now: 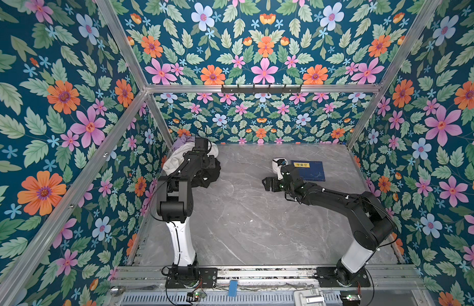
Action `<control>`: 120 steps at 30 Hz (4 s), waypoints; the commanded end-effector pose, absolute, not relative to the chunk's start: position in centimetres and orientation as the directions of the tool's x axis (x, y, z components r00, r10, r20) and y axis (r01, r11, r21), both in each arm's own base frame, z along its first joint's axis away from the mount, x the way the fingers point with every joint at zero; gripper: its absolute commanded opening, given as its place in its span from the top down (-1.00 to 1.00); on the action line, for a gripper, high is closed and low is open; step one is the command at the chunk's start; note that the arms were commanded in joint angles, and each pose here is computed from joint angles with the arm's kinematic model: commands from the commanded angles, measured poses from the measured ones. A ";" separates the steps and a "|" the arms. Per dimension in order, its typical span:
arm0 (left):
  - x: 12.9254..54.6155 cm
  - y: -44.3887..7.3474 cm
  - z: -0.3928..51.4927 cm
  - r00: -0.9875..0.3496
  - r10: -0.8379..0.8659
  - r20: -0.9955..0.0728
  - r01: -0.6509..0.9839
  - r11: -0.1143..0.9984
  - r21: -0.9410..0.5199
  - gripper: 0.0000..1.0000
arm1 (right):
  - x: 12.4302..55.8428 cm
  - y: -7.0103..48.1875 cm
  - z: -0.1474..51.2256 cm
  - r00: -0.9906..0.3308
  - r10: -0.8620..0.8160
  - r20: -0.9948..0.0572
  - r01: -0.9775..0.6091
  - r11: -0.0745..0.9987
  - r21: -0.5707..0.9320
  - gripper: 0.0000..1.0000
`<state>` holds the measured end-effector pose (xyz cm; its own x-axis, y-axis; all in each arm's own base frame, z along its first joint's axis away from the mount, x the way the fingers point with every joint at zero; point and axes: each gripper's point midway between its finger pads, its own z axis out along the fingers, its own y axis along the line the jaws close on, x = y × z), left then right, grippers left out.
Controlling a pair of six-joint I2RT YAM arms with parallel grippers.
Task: Pick out a specific cloth from the pile
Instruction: 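Reach the left gripper to the cloth pile while the right gripper moves toward it, then grasp the black cloth with the right gripper while the left gripper holds the pile, then lift the black cloth up out of the pile with both grippers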
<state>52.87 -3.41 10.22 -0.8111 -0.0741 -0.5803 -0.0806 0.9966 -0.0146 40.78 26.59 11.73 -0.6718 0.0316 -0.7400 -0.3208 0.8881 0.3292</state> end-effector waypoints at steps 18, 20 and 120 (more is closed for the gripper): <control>52.9 -2.4 14.0 -0.774 -0.087 -0.627 -0.124 0.992 0.015 1.00 | 40.5 27.3 11.6 -0.673 0.005 -0.740 -0.338 0.887 0.314 -0.99; 52.9 -2.4 14.7 -0.765 -0.094 -0.637 -0.129 0.992 0.008 1.00 | 40.5 27.4 11.6 -0.669 0.001 -0.743 -0.342 0.887 0.309 -0.99; 52.8 -5.3 37.6 -0.460 -0.273 -0.845 0.010 0.950 -0.312 1.00 | 49.4 52.9 30.9 -0.375 0.285 -0.882 -0.827 0.327 0.457 1.00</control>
